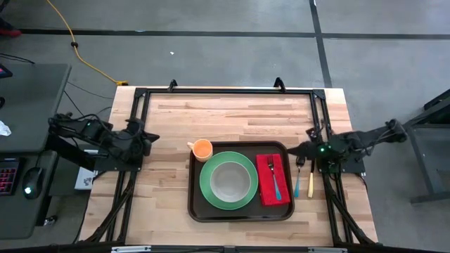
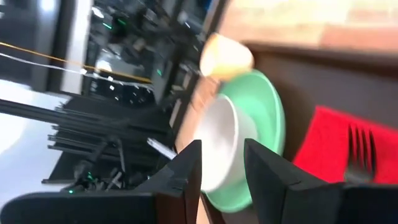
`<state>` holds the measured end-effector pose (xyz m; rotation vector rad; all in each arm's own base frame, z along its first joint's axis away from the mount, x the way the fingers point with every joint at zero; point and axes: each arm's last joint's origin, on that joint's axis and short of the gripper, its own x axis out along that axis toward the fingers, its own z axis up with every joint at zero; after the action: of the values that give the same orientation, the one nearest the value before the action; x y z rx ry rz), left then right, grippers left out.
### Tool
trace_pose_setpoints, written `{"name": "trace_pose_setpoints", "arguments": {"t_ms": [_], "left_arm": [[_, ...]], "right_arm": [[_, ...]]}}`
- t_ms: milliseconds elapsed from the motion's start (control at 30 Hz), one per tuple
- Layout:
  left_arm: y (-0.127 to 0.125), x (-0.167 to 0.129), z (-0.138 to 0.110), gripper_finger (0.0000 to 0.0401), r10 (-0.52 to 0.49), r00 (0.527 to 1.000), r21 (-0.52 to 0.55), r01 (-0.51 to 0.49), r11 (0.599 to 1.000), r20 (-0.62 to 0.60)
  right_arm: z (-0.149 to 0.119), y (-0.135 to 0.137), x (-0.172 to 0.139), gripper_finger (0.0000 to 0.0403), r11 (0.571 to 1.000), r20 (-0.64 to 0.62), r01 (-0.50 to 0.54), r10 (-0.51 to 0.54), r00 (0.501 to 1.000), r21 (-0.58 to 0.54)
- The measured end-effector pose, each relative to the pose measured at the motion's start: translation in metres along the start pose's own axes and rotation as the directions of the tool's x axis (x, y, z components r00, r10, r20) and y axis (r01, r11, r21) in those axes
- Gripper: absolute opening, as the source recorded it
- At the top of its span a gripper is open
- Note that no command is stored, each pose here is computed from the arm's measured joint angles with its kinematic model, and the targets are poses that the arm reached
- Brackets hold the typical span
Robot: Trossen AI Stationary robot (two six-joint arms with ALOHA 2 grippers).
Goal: Set up tray
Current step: Put the blue spoon to the left side of the blue fork on top of the table napkin on the brown serving tray
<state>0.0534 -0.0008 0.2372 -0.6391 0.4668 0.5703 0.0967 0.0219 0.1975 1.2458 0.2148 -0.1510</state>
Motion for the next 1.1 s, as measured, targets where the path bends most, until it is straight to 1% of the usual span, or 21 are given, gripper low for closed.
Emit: {"name": "trace_pose_setpoints", "arguments": {"t_ms": [200,333,467,567,633,733,933,1000,1067,1100], "left_arm": [[0.006,-0.003,-0.002,0.0044,-0.029,0.999,-0.025,0.029,0.999,0.019],[0.008,-0.004,-0.002,0.0044,-0.023,0.999,-0.024,0.024,0.999,0.029],[0.008,-0.004,-0.002,0.0044,-0.023,0.999,-0.023,0.024,0.999,0.028],[0.008,-0.004,-0.002,0.0044,-0.024,0.999,-0.024,0.025,0.999,0.029],[0.008,-0.004,-0.002,0.0044,-0.025,0.999,-0.024,0.025,0.999,0.028],[0.007,-0.004,-0.002,0.0044,-0.036,0.999,-0.028,0.036,0.999,0.021],[0.007,-0.004,-0.003,0.0044,-0.059,0.998,-0.029,0.058,0.998,-0.014],[0.006,-0.004,-0.003,0.0044,-0.071,0.997,-0.030,0.070,0.997,-0.032],[0.006,-0.004,-0.004,0.0044,-0.080,0.996,-0.040,0.078,0.996,-0.046],[0.006,-0.004,-0.004,0.0044,-0.084,0.995,-0.045,0.082,0.996,-0.053]], "right_arm": [[0.008,0.004,-0.015,0.0098,0.987,0.101,-0.091,0.105,0.989,-0.130],[0.012,0.005,-0.022,0.0098,0.972,0.165,-0.111,0.146,0.975,-0.207],[0.014,0.007,-0.024,0.0098,0.962,0.229,-0.091,0.153,0.961,-0.259],[0.016,0.008,-0.024,0.0098,0.943,0.267,-0.058,0.152,0.952,-0.329],[0.017,0.010,-0.024,0.0098,0.926,0.301,-0.034,0.156,0.941,-0.375],[0.020,0.013,-0.026,0.0098,0.917,0.370,-0.008,0.168,0.914,-0.398],[0.027,0.024,-0.032,0.0098,0.876,0.490,0.036,0.234,0.839,-0.480],[0.028,0.028,-0.034,0.0098,0.841,0.492,0.043,0.273,0.827,-0.539],[0.028,0.030,-0.034,0.0098,0.794,0.468,0.052,0.302,0.831,-0.605],[0.028,0.030,-0.034,0.0098,0.784,0.467,0.061,0.304,0.831,-0.618]]}}
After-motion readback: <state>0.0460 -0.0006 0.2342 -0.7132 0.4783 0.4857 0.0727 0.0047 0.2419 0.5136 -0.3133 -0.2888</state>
